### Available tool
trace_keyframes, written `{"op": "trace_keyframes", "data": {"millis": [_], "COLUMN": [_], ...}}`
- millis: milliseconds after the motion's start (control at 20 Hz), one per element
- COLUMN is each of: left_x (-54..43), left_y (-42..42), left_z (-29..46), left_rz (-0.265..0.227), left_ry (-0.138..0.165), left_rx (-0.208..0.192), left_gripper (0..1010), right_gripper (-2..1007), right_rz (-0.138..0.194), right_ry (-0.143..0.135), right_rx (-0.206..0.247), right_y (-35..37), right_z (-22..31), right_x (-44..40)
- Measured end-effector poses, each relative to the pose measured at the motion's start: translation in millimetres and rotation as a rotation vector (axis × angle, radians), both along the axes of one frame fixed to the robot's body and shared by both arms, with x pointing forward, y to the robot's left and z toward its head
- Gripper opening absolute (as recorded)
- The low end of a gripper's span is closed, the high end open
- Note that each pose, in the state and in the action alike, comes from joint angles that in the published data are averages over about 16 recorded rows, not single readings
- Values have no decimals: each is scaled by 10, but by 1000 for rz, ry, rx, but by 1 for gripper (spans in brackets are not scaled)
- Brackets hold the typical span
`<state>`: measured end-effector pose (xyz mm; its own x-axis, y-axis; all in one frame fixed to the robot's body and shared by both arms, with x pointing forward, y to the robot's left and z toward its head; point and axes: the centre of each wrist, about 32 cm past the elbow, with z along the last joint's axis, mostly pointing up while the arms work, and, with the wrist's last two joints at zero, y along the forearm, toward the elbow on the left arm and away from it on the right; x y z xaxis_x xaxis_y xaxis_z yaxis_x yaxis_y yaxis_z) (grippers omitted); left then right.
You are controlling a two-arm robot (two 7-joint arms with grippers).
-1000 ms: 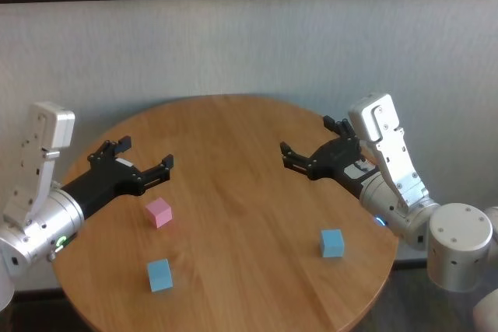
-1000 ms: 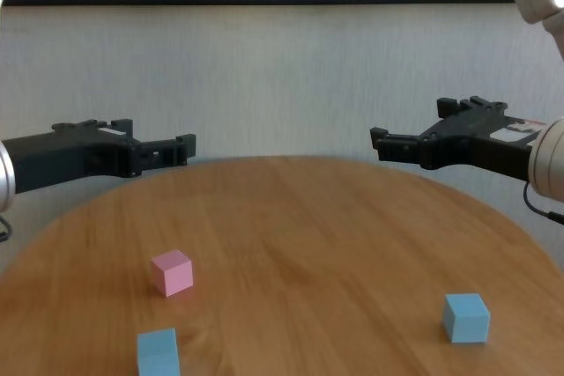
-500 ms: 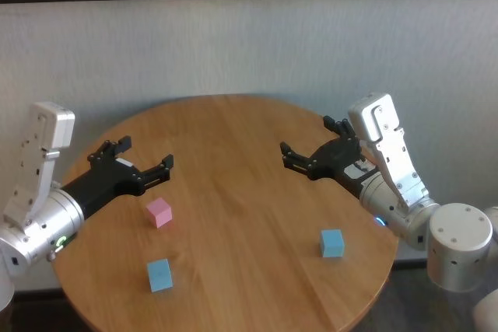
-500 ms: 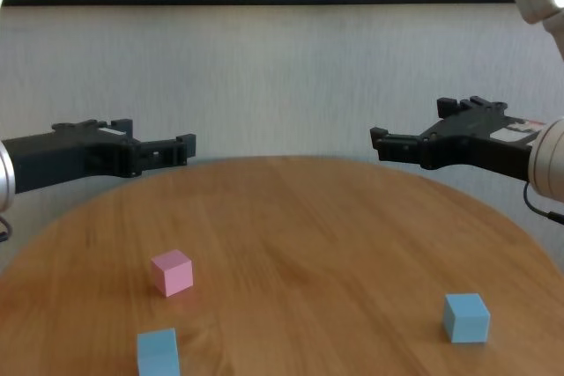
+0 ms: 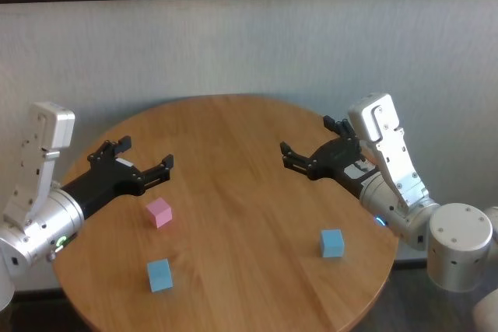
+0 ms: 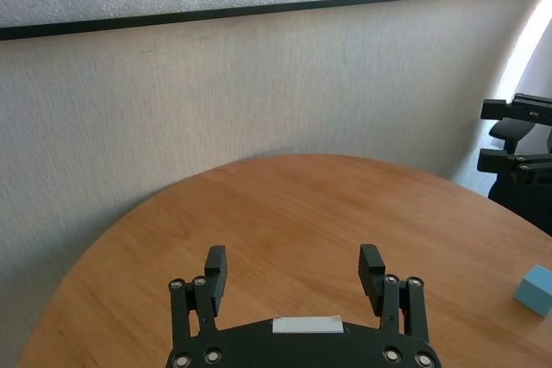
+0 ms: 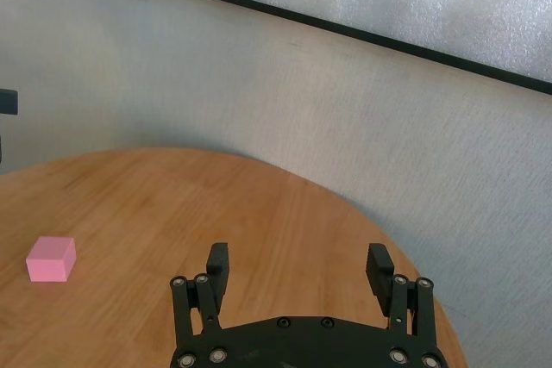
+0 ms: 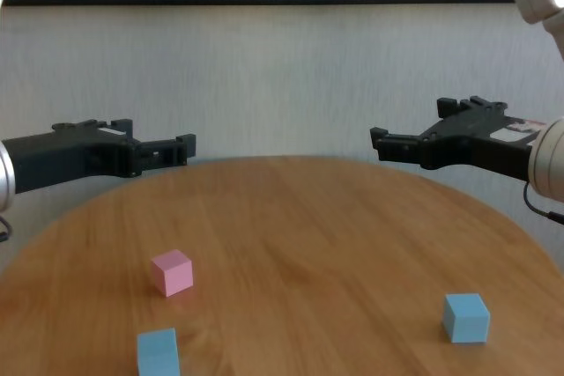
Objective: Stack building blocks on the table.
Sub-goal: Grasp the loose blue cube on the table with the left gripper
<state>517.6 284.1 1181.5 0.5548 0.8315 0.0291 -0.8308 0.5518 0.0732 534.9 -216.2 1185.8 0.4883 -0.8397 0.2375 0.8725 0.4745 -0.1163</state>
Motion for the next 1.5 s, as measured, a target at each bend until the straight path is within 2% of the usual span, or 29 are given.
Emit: {"op": "trace_keyframes", "data": {"millis": [700,1000,1250,1500], "left_x": [0,-8,-33,-86], "left_y": [1,37,110,226], "left_z": [0,14,46,87], "left_rz": [-2,-17,-55,-130], "left_ry": [0,2,14,46], "left_rx": [0,1,-2,-1], "left_gripper": [1002,1002,1002,1002], "right_gripper": [1005,1005,1005,1005], "right_rz": [0,0,0,0], "right_ry": [0,0,0,0], "right_rx": [0,0,0,0], "right_y": [0,0,0,0], "right_z": [0,0,0,0], "right_x": [0,0,0,0]}}
